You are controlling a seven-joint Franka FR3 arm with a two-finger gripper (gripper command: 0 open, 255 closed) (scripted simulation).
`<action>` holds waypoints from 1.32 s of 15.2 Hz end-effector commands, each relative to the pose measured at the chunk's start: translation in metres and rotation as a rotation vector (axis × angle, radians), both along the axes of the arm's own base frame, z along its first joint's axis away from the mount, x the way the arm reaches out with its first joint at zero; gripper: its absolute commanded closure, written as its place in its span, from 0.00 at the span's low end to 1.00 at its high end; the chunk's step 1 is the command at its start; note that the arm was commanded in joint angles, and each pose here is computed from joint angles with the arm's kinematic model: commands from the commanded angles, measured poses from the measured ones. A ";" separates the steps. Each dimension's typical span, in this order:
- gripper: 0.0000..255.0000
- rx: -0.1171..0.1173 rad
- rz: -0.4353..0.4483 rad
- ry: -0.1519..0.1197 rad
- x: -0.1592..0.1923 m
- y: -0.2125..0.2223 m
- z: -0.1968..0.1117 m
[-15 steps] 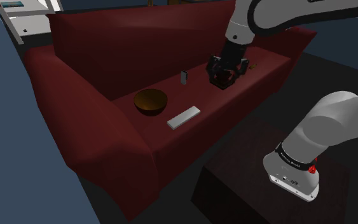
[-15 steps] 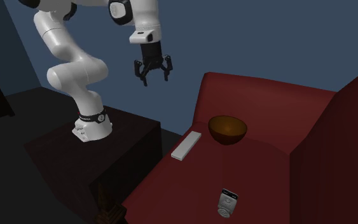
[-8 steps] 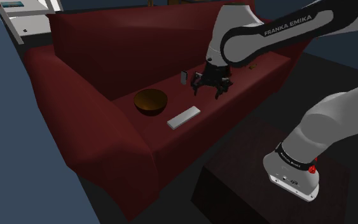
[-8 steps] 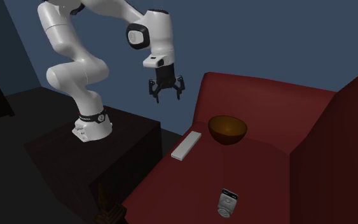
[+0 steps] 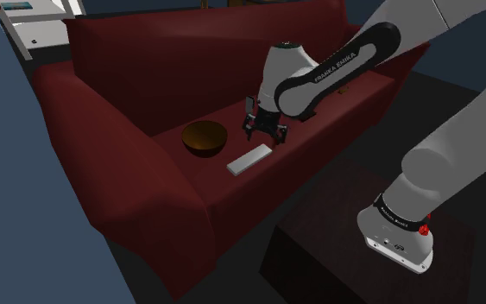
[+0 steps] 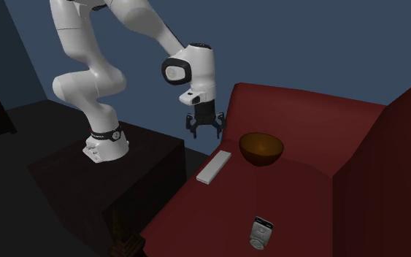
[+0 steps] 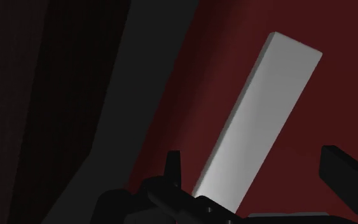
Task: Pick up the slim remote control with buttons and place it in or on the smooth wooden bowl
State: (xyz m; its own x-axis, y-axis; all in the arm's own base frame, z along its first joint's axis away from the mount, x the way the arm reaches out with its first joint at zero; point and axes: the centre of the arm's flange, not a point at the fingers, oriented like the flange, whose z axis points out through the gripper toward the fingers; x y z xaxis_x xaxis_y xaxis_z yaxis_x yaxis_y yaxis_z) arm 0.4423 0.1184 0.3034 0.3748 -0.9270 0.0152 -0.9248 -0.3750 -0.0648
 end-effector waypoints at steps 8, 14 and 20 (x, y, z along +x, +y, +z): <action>0.00 -0.005 -0.262 -0.003 0.044 -0.001 -0.087; 0.00 -0.005 -0.262 -0.003 0.046 -0.001 -0.116; 0.00 -0.005 -0.262 -0.003 0.046 -0.001 -0.116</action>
